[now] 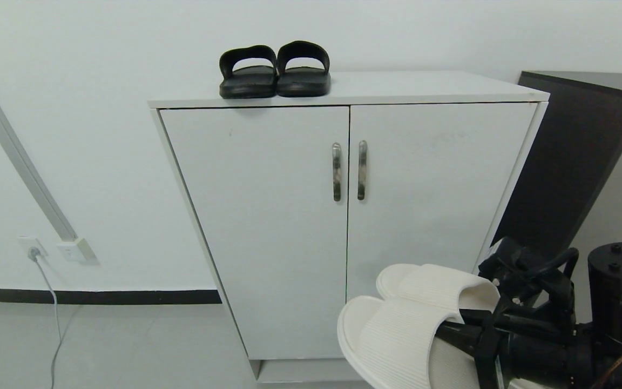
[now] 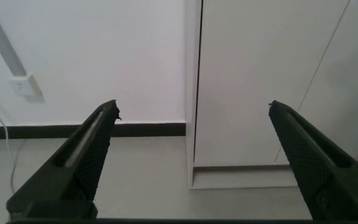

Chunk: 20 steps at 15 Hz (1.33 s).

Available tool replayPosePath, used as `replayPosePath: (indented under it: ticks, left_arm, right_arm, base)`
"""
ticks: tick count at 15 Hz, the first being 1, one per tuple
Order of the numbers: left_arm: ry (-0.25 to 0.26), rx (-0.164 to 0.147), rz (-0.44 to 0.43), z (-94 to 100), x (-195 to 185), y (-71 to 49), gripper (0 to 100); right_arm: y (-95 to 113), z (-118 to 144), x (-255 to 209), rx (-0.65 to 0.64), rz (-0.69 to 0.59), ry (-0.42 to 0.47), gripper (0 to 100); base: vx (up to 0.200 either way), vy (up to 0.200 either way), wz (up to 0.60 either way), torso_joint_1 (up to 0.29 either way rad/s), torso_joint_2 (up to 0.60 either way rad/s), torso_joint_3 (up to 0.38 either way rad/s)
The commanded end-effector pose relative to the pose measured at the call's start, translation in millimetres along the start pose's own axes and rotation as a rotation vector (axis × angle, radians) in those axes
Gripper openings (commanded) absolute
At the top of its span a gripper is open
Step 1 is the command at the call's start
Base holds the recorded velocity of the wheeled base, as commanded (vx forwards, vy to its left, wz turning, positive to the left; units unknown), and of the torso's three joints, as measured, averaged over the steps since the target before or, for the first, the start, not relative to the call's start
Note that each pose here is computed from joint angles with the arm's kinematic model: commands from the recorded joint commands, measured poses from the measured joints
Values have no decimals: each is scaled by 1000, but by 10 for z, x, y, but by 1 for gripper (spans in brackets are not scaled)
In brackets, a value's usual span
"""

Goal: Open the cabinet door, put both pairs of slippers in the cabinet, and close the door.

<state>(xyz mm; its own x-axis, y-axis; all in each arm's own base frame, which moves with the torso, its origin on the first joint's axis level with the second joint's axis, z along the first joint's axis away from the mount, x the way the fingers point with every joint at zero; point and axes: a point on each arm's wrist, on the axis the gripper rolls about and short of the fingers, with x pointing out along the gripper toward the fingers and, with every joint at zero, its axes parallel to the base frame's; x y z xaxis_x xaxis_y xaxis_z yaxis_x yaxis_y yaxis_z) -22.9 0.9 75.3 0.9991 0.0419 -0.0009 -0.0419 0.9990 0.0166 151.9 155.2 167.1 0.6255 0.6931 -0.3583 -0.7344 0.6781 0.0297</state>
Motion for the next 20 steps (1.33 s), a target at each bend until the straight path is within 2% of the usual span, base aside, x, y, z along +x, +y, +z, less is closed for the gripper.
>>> replayPosePath:
  ticks: [1,3,4,5,6,8,10,12,13,15,17,20]
  left_arm:
    - [-1,8,3,16,1,1,100]
    - [59,78,-8,35,49,-3,100]
    - [58,85,-24,114,56,-3,100]
    - [45,79,-61,344,74,-8,100]
    - [75,67,-112,494,142,-20,100]
    - [169,72,-284,667,373,-65,100]
    - [180,55,-436,882,611,-106,100]
    - [157,38,-581,1092,839,-157,100]
    - [155,16,-635,1190,947,-196,100]
    - [183,-32,-736,1380,1167,-322,100]
    - [192,-60,-792,1535,1352,-437,100]
    - [178,-125,-916,1827,1659,-746,100]
  right_arm:
    - [0,3,-2,0,-1,-2,0]
    - [0,-3,-3,0,-1,1,0]
    - [0,-4,1,0,1,1,0]
    - [3,-2,-3,-1,2,0,0]
    - [0,-4,1,0,1,1,0]
    - [0,-4,1,0,1,1,0]
    - [0,-4,1,0,1,1,0]
    - [0,-2,-3,0,1,0,0]
    - [0,-4,1,0,1,1,0]
    - [0,-4,1,0,1,1,0]
    - [0,-2,-3,0,1,0,0]
    - [0,-11,-4,0,-1,3,0]
  base:
    - [0,0,0,0,0,0]
    - [0,0,0,0,0,0]
    - [0,0,0,0,0,0]
    - [0,0,0,0,0,0]
    - [0,0,0,0,0,0]
    - [0,0,0,0,0,0]
    - [0,0,0,0,0,0]
    - [0,0,0,0,0,0]
    - [0,0,0,0,0,0]
    - [0,0,0,0,0,0]
    - [0,0,0,0,0,0]
    - [0,0,0,0,0,0]
